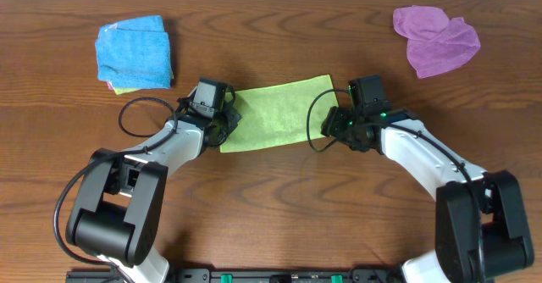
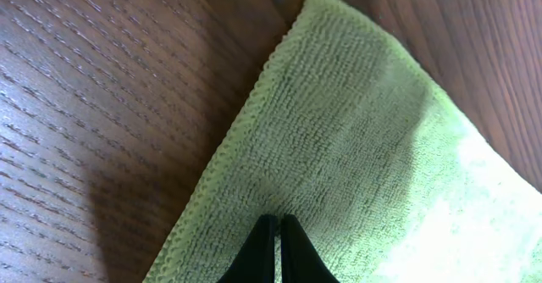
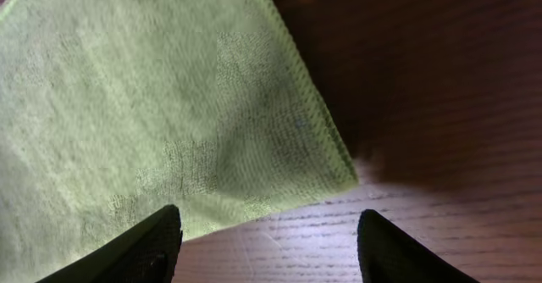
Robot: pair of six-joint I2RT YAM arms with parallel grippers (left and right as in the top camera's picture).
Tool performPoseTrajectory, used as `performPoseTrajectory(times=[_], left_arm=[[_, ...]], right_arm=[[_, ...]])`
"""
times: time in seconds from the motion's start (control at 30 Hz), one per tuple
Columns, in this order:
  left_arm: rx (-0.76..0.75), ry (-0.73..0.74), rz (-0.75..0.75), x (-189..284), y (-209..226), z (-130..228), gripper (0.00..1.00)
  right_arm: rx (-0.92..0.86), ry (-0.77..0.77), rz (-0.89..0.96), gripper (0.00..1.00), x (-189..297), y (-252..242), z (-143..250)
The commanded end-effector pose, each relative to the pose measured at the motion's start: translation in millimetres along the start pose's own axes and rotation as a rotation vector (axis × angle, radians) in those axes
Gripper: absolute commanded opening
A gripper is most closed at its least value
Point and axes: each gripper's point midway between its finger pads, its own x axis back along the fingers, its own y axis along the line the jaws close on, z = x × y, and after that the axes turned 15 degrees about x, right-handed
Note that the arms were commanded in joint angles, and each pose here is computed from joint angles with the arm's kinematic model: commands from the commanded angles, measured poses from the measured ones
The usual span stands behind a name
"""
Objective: Fold the cloth
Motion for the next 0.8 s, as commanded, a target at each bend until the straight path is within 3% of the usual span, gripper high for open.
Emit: performPoseTrajectory(times=[0.0,0.6,0.77], left_arm=[[-0.012,-0.018,-0.017,-3,4,-5,0.06],[-0.011,-0.016,-0.026,-3,6,-5,0.06],[-0.011,-0.016,-0.028,-3,6,-5,0.06]], right_arm=[[-0.036,-0.004,0.041,0.66,-5,-12,4],[-0.111,-0.048,-0.01,0.63,-35,-12,4],[-0.122,-0.037,-0.006,0.55,-41,-14,7]])
